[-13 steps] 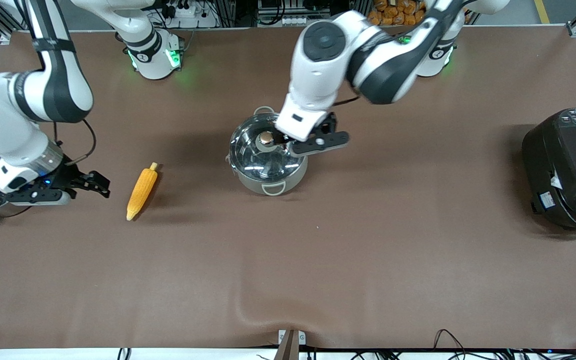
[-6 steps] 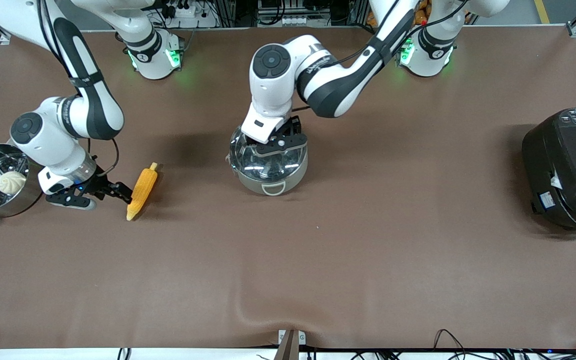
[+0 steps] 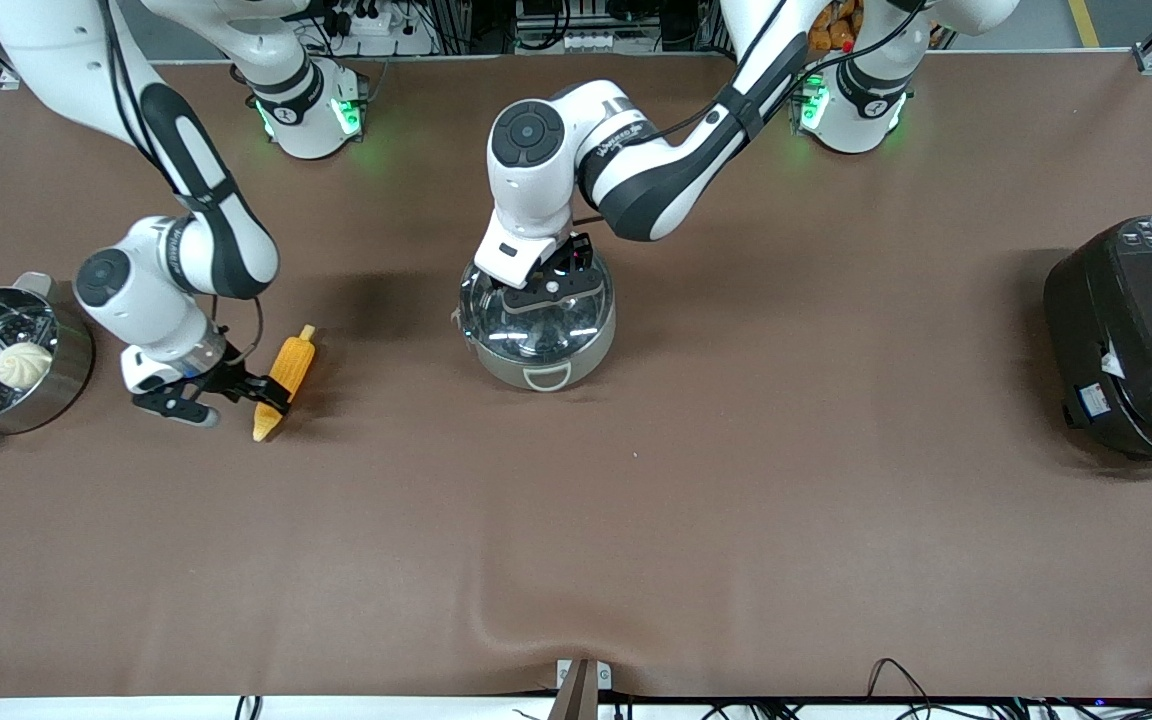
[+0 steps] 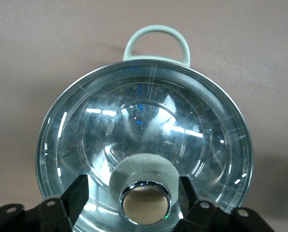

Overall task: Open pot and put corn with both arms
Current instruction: 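Grasp the lid knob with the left gripper while the right gripper grasps the corn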

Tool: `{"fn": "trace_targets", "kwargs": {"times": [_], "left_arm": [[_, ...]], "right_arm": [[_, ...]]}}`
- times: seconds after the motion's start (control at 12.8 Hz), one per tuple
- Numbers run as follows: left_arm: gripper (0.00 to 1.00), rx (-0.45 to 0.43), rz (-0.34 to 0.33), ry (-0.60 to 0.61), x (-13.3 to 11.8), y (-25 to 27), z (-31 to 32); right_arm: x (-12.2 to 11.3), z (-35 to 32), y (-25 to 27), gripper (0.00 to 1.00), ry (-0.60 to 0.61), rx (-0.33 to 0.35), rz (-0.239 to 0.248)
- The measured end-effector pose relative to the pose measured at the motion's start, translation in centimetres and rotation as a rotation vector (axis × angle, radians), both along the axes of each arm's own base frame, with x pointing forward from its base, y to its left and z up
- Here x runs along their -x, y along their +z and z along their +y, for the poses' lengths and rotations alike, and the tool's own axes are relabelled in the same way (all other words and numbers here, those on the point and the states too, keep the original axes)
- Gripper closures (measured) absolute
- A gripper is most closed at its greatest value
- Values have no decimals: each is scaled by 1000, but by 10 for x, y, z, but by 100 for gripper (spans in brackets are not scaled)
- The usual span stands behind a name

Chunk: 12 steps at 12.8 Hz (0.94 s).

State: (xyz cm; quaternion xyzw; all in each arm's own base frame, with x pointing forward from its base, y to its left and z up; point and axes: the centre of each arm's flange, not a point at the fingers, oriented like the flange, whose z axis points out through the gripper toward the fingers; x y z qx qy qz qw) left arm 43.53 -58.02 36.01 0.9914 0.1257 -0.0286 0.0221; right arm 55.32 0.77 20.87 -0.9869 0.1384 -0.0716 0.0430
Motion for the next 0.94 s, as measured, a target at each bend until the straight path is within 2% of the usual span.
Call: {"fn": "trace_targets", "kwargs": {"times": [0.16, 0.55, 0.62, 0.7, 0.78, 0.86, 0.94], "left_arm": [[28, -2, 2, -4, 2, -2, -2], [28, -9, 11, -17, 9, -11, -8], [31, -11, 12, -20, 11, -13, -9], [31, -12, 13, -21, 12, -14, -10], [41, -8, 12, -21, 11, -14, -11], [44, -6, 11, -21, 11, -14, -11], [44, -6, 10, -21, 11, -14, -12]], "right_arm": [[3, 3, -12, 0, 0, 0, 21], [11, 1, -23, 4, -2, 2, 48], [12, 1, -24, 11, -2, 2, 51], [14, 1, -26, 24, -2, 2, 56], [15, 1, -27, 30, -2, 2, 59], [16, 1, -28, 30, -2, 2, 61], [16, 1, -28, 38, -2, 2, 62]]}}
